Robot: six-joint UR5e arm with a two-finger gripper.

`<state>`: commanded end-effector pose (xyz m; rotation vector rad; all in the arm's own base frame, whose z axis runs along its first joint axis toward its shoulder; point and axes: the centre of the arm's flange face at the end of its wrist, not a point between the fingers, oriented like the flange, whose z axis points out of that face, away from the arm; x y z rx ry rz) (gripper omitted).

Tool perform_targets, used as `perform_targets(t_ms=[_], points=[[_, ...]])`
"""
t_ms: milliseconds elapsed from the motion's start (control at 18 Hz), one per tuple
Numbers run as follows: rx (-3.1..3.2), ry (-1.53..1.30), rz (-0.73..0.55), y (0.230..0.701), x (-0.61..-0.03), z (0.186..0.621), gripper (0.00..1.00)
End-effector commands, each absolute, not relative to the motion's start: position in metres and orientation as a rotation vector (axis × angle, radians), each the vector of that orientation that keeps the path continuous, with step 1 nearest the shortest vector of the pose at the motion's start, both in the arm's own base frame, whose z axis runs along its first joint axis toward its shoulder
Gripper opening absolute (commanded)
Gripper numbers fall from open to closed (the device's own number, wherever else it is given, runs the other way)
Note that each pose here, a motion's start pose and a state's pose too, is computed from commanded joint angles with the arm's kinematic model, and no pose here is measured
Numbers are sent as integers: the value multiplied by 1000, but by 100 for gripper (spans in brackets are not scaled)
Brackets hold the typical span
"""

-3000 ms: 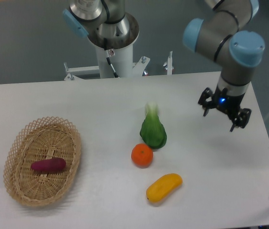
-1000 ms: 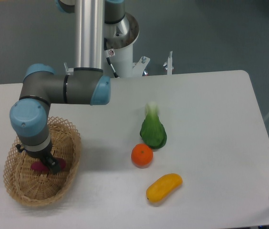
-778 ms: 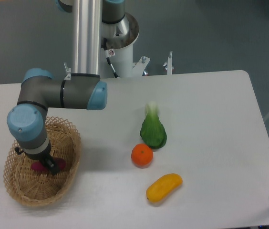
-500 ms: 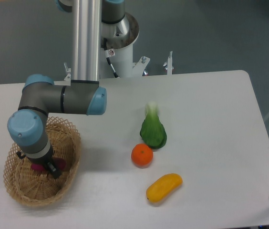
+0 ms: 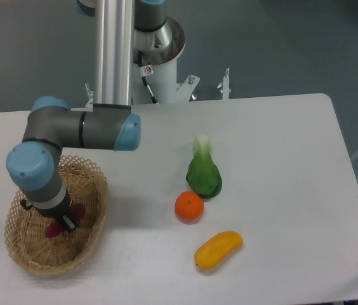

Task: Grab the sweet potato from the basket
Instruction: 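Close the gripper on the purple sweet potato inside the basket, then lift the sweet potato out of the basket and carry it away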

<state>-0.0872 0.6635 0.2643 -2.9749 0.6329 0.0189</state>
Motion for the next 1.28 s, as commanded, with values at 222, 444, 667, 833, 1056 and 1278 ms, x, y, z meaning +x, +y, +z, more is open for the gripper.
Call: perform_targets(t_ms=[222,444,667,833,1056,1278], points=[[-2957,446,74,642,-140,311,5],[-2941,260,135,610,-217,347,5],[-2945,90,175,569,-296,363,5],[-2958,94,205,539,-348,364,5],[-2985,149,227,491,-413,360,5],[-3000,203,249,444,-463,358,7]])
